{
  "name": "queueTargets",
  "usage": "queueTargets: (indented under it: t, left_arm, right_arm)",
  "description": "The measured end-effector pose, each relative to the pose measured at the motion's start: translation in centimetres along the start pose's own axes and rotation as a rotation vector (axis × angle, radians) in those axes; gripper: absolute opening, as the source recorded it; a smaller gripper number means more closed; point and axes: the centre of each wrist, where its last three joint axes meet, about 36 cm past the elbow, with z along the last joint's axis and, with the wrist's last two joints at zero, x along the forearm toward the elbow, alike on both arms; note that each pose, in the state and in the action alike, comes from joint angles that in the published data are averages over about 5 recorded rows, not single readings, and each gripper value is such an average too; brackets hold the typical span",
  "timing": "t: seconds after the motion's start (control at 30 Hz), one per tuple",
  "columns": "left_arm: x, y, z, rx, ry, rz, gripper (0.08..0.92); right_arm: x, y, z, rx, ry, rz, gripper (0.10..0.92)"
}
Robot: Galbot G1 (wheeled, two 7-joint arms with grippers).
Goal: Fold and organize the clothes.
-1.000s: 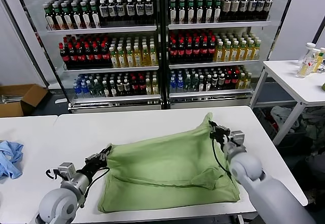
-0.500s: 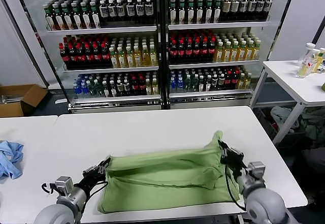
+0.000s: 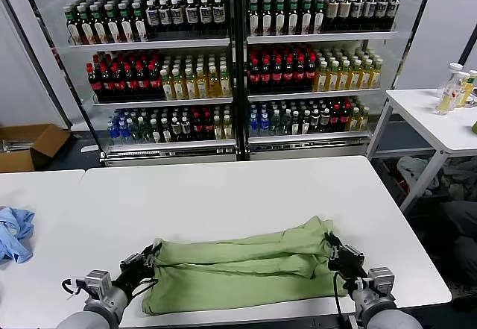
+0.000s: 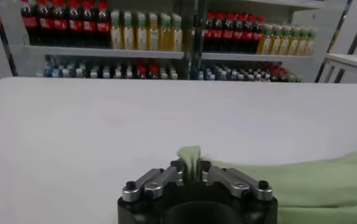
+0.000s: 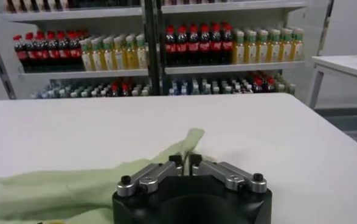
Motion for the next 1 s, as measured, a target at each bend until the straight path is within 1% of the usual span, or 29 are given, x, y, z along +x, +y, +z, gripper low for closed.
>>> queueTargets:
  t: [0.07, 0.23, 0.53, 0.63, 0.7, 0.8, 1.0]
  left_arm:
    - [0.2, -0.4, 0.2, -0.011, -0.012, -0.016, 0.313]
    - [0.8, -1.8, 0.9, -0.032, -0.035, -0.062, 0.469]
    - [1.3, -4.5, 3.1, -0.052, -0.016, -0.151, 0.736]
    - [1.3, -5.4, 3.6, -0.055, -0.01, -0.17, 0.799]
    - [1.2, -5.8, 3.9, -0.057, -0.006, -0.18, 0.815]
    - [1.1, -6.3, 4.5, -0.058, 0.004, -0.19, 0.795]
    - [1.0, -7.1, 5.3, -0.046, 0.021, -0.193, 0.636]
  right_arm:
    - [0.1, 0.1, 0.2, 0.013, -0.002, 0.003, 0.319]
    - [0.4, 0.4, 0.5, 0.035, -0.006, 0.015, 0.483]
    - [0.6, 1.2, 0.6, 0.054, -0.017, 0.02, 0.741]
    - [0.6, 1.2, 0.6, 0.057, -0.019, 0.025, 0.802]
    - [0.6, 1.2, 0.6, 0.059, -0.019, 0.028, 0.816]
    - [0.6, 1.2, 0.6, 0.061, -0.021, 0.03, 0.822]
    - [0.7, 1.3, 0.4, 0.06, -0.024, 0.033, 0.823]
